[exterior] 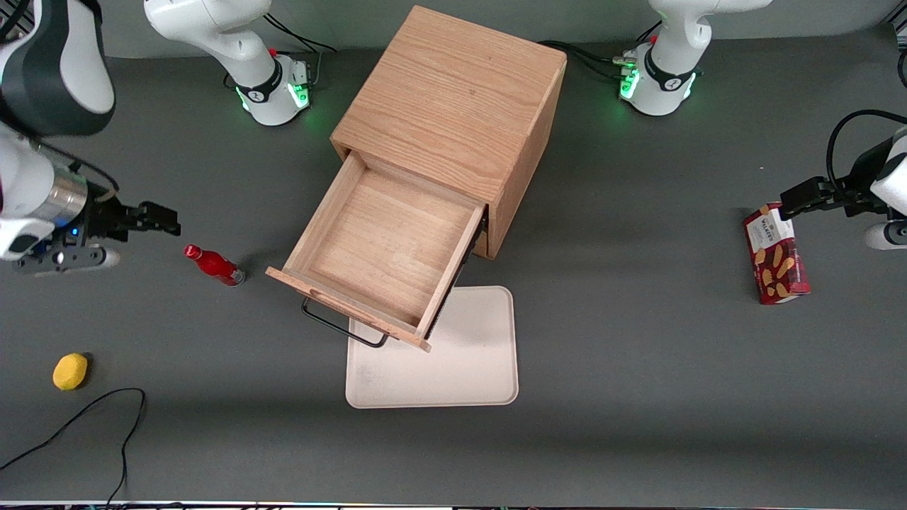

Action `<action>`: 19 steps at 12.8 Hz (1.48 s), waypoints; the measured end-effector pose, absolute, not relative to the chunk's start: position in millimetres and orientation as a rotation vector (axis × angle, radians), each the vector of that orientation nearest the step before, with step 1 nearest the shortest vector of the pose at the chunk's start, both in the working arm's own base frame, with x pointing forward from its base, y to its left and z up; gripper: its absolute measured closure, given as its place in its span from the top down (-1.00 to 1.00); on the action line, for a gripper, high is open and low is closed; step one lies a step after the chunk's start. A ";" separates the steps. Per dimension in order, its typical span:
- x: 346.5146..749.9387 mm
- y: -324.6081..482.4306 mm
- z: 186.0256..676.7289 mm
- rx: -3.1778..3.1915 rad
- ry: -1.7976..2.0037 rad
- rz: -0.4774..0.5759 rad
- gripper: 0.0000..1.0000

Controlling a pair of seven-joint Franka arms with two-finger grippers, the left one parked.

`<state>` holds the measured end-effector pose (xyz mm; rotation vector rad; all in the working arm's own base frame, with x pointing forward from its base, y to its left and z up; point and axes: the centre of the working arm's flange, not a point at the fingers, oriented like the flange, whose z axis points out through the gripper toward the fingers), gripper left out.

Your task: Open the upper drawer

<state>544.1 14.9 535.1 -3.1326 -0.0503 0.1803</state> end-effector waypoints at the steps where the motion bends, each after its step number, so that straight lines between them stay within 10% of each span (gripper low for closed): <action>1: 534.0 15.1 542.6 -3.127 -0.038 0.166 1.00; 19: 528.1 -41.4 579.9 -3.116 0.185 0.144 1.00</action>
